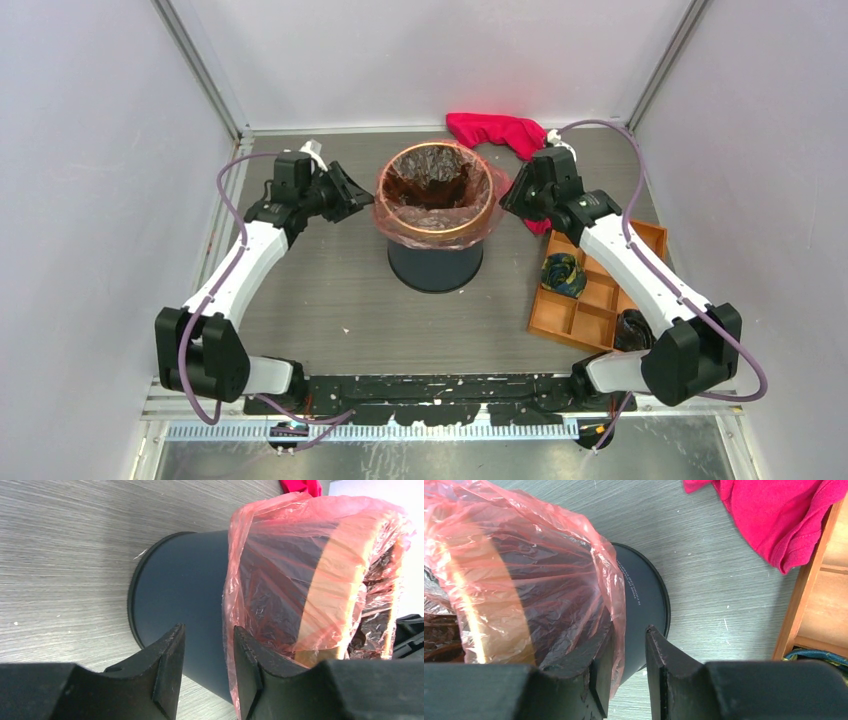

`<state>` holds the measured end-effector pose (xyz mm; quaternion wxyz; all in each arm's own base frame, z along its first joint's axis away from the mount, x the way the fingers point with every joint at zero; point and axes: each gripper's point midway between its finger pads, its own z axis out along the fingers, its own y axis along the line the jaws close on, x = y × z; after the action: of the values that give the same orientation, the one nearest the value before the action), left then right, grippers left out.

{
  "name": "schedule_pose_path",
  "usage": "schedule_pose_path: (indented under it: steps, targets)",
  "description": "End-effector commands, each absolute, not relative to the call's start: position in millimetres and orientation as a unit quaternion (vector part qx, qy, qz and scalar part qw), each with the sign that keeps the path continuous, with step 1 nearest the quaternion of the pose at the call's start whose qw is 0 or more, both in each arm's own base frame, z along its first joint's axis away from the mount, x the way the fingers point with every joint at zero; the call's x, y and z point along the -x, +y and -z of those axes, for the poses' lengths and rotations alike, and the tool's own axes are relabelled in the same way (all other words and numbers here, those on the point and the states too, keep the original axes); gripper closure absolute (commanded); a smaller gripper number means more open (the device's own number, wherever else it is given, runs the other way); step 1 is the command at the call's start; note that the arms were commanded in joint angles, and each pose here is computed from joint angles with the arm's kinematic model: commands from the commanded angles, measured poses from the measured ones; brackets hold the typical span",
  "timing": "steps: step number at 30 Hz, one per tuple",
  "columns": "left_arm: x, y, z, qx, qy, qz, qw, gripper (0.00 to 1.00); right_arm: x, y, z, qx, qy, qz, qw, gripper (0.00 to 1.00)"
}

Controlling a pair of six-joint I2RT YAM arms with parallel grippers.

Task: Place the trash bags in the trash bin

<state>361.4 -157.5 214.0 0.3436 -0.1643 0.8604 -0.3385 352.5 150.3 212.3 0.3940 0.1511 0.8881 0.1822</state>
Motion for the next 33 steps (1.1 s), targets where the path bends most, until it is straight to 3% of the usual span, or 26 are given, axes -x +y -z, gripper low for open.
schedule_pose_path:
  steps: [1,8,16,33]
  targets:
    - [-364,-167,-242,0.155,0.830,0.388,0.370,0.61,-357,151,-229,-0.165,0.867,-0.206,0.422,0.67]
    - [-360,-165,-241,0.161,0.827,0.393,0.370,0.73,-354,149,-229,-0.168,0.865,-0.206,0.426,0.74]
    - [-349,-159,-258,0.177,0.807,0.428,0.366,0.62,-351,148,-233,-0.168,0.863,-0.209,0.429,0.74]
    - [-333,-166,-247,0.184,0.804,0.455,0.334,0.69,-352,149,-233,-0.169,0.862,-0.212,0.428,0.75]
